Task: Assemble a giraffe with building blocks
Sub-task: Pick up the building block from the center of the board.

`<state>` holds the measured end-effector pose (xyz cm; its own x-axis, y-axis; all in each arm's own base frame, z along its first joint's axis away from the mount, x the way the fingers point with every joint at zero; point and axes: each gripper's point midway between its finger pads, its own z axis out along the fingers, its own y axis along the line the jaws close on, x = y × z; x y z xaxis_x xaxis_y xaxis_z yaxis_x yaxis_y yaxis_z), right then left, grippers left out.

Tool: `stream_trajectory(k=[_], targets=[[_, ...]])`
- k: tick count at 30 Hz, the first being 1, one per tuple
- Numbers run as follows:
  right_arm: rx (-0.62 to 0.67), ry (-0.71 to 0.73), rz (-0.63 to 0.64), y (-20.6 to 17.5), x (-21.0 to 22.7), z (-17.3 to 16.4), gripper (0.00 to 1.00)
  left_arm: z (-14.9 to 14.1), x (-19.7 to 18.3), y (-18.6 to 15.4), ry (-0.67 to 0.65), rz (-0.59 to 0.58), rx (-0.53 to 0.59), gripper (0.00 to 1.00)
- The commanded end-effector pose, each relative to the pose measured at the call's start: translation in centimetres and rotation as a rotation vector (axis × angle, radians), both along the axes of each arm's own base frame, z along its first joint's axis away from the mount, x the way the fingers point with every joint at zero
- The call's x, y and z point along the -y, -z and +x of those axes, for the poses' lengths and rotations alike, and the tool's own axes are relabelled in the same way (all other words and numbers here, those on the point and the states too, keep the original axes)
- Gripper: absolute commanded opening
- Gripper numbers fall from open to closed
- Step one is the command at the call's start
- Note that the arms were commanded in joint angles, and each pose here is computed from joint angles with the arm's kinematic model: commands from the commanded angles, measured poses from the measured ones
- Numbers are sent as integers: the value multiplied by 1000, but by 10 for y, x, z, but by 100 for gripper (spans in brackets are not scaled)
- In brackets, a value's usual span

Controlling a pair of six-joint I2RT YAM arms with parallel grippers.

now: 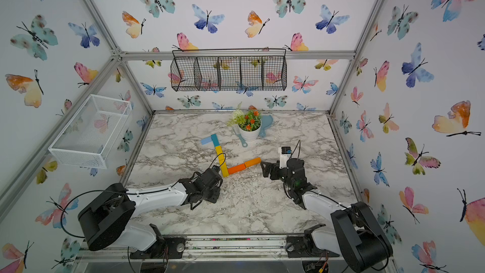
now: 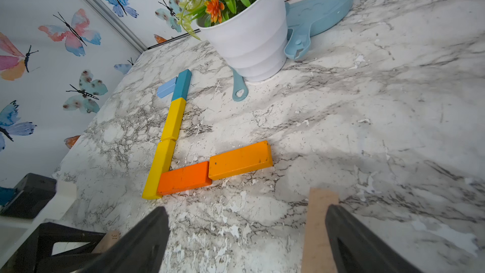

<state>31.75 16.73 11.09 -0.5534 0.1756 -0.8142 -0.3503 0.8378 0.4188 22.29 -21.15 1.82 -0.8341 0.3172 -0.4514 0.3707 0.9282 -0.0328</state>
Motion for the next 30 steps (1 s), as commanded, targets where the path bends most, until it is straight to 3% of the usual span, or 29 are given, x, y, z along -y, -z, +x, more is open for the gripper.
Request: stream_trajectory(k=[1, 6, 12, 20, 30], targets=[[9, 30, -10, 0, 7, -2, 99, -3, -7, 5, -18, 45, -14, 27], [10, 36, -10, 0, 8, -3, 99, -5, -6, 2, -28, 36, -9, 15], [3, 39, -9, 1, 8, -1, 100, -2, 5, -14, -44, -10, 17, 14], [-8, 41, -14, 4, 7, 2, 100, 16, 32, -26, -163, -75, 45, 11], [-3, 45, -14, 3, 7, 2, 100, 41, 47, -15, -246, 12, 33, 9]])
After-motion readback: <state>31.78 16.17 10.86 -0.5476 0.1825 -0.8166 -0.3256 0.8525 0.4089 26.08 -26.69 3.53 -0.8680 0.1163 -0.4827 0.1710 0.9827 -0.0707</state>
